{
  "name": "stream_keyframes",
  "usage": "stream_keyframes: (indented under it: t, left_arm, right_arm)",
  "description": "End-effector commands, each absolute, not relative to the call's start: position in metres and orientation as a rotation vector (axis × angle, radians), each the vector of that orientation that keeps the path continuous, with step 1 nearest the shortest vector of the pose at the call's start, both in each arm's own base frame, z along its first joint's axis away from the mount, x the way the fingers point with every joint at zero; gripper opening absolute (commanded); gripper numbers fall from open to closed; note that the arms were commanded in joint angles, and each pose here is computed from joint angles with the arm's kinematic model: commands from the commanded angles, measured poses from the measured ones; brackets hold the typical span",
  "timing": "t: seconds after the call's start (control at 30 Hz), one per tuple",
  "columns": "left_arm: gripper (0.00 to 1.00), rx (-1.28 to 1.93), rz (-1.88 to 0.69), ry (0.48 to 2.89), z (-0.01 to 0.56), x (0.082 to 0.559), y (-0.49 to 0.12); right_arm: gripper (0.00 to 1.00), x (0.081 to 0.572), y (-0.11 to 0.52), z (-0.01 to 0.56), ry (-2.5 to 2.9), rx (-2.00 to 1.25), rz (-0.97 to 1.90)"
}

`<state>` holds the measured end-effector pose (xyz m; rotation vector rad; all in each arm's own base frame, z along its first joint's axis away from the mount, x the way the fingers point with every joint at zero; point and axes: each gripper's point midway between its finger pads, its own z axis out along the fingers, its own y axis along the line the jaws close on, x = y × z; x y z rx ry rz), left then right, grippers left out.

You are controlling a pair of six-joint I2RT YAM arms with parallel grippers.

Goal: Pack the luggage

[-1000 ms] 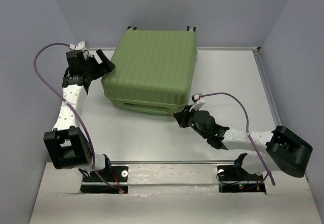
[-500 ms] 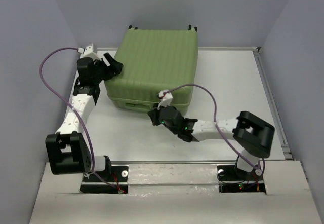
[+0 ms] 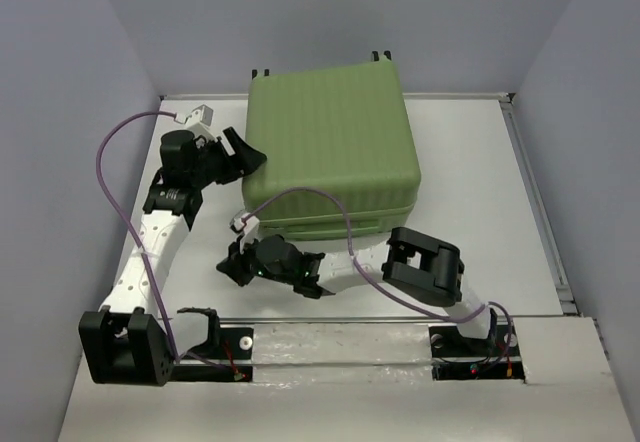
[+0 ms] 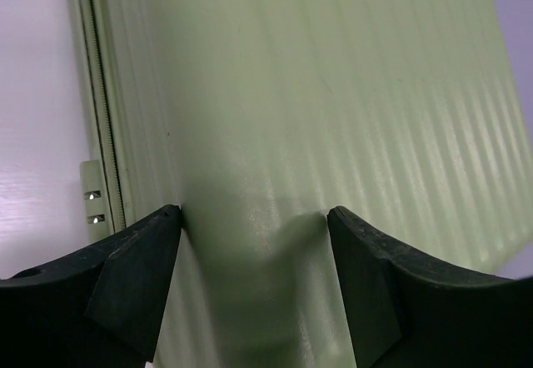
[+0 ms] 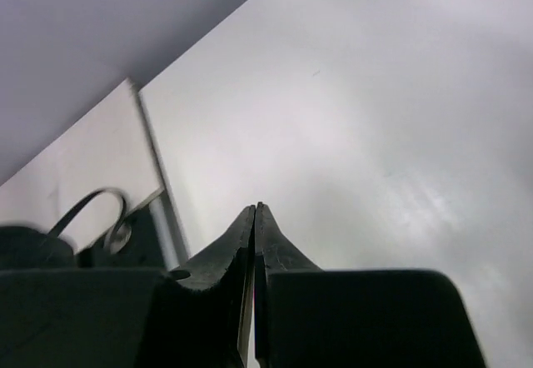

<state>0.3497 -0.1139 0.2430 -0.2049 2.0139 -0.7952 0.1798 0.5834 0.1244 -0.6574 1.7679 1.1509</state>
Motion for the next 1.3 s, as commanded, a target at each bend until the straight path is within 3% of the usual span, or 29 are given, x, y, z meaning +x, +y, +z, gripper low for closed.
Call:
stream_keyframes:
  t: [0.0,0.13,0.17,0.2,0.23,0.27,0.3,0.33,0.4,0.53,0.73,0.83,1.0,1.17,1.23,1.27]
  left_arm:
    - [0.82,-0.013,-1.075,1.994,0.276,0.3,-0.161]
    - [0.82,-0.004,-1.122,1.978,0.276,0.292,-0.17]
    - [0.82,0.0,-1.127,1.975,0.275,0.291,-0.172]
    - [0.83,-0.001,-1.131,1.982,0.271,0.289,-0.174]
    - [0.83,-0.002,-1.128,1.98,0.269,0.288,-0.175]
    - [0.83,-0.008,-1.112,1.964,0.271,0.289,-0.175]
    - [0.83,-0.01,-1.104,1.958,0.272,0.289,-0.174]
    - [0.83,-0.014,-1.094,1.955,0.269,0.289,-0.174]
    - [0.83,-0.012,-1.088,1.958,0.266,0.288,-0.175]
    - [0.83,-0.004,-1.054,1.941,0.271,0.291,-0.178]
    - [0.84,0.031,-0.984,1.932,0.289,0.307,-0.208]
    - [0.84,0.089,-1.023,1.958,0.281,0.29,-0.244]
    - [0.84,0.194,-1.173,1.982,0.263,0.24,-0.309]
    - [0.85,0.28,-1.24,1.952,0.274,0.206,-0.342]
    - [0.85,0.271,-1.242,1.864,0.31,0.207,-0.338]
    - [0.86,0.234,-1.18,1.85,0.318,0.215,-0.33]
  right_arm:
    - [0.07,0.145,0.579,0.163,1.642,-0.693,1.325]
    - [0.07,0.133,0.507,0.156,1.689,-0.679,1.262]
    - [0.09,0.128,0.48,0.124,1.803,-0.712,1.183]
    - [0.25,0.127,0.465,0.145,1.792,-0.702,1.171]
    - [0.35,0.124,0.453,0.145,1.825,-0.723,1.142]
    - [0.46,0.132,0.425,0.123,1.951,-0.691,0.985]
    - [0.63,0.145,0.401,0.118,1.993,-0.644,0.899]
    - [0.68,0.16,0.379,0.15,1.954,-0.546,0.889]
    - [0.78,0.199,0.323,0.154,2.003,-0.388,0.792]
    - [0.81,0.236,0.257,0.217,1.884,-0.211,0.735]
    - [0.91,0.286,0.168,0.272,1.813,-0.012,0.356]
    - [0.93,0.317,0.109,0.29,1.772,0.133,0.223]
    - [0.94,0.382,0.041,0.308,1.791,0.221,0.248]
    - [0.94,0.441,0.056,0.298,1.896,0.037,0.451]
    - [0.94,0.455,0.083,0.314,1.888,-0.104,0.597]
    - [0.93,0.466,0.088,0.288,1.967,-0.126,0.644]
